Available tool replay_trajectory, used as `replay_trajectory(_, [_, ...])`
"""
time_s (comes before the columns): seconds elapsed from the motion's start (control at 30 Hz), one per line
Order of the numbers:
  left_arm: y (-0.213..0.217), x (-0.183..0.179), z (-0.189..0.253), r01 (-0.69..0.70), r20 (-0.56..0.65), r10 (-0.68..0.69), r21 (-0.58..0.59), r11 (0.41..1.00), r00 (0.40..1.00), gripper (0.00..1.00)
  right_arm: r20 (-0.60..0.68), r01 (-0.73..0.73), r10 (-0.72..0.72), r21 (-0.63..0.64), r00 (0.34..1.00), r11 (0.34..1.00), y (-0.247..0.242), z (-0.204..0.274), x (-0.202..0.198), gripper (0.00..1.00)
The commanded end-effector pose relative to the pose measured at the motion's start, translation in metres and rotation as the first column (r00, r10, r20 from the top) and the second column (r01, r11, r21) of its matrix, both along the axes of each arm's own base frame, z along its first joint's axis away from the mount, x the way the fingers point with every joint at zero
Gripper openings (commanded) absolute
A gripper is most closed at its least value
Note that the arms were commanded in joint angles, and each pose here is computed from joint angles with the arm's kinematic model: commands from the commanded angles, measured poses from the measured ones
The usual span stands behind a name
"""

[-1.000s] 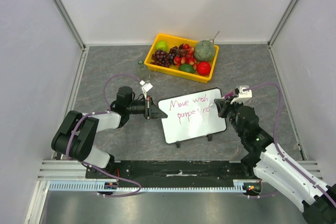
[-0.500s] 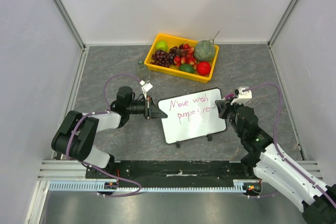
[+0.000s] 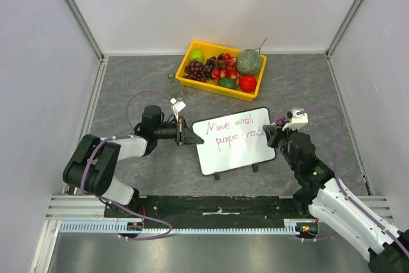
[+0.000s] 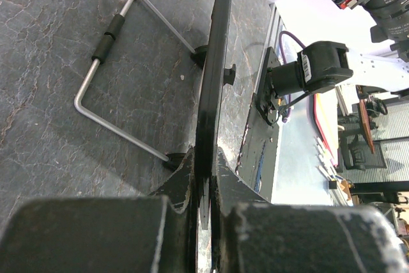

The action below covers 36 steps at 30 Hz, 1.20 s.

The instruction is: Write a sentence on the whiteboard

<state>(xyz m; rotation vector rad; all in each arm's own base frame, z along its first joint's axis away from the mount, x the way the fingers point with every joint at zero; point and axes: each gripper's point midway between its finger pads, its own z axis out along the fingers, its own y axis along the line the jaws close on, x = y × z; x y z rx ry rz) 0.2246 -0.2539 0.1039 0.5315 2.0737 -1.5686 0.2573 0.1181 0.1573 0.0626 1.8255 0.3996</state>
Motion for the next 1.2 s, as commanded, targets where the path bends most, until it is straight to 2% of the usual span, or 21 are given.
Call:
replay_trajectory(0.0, [0.007,-0.005,-0.028,-0.014,-0.035,0.017,0.074,0.997,0.999,0.02,-0.017,0.039,-0.040,-0.021,0.999,0.999,-0.008,-0.006,0.001,0.00])
replay_trajectory(0.17, [0.007,-0.005,-0.028,-0.014,-0.032,0.016,0.074,0.997,0.999,0.02,0.035,0.062,-0.061,-0.011,0.998,0.998,-0.009,0.015,0.010,0.00])
replay_trajectory(0.53, [0.007,-0.005,-0.027,-0.013,-0.030,0.016,0.071,0.997,0.999,0.02,0.064,0.081,-0.081,0.005,0.995,0.997,-0.007,0.031,0.021,0.00])
replay_trajectory(1.17, [0.007,-0.005,-0.027,-0.012,-0.033,0.015,0.070,0.997,0.999,0.02,-0.023,0.040,-0.040,-0.009,0.999,0.999,-0.006,-0.008,0.003,0.00])
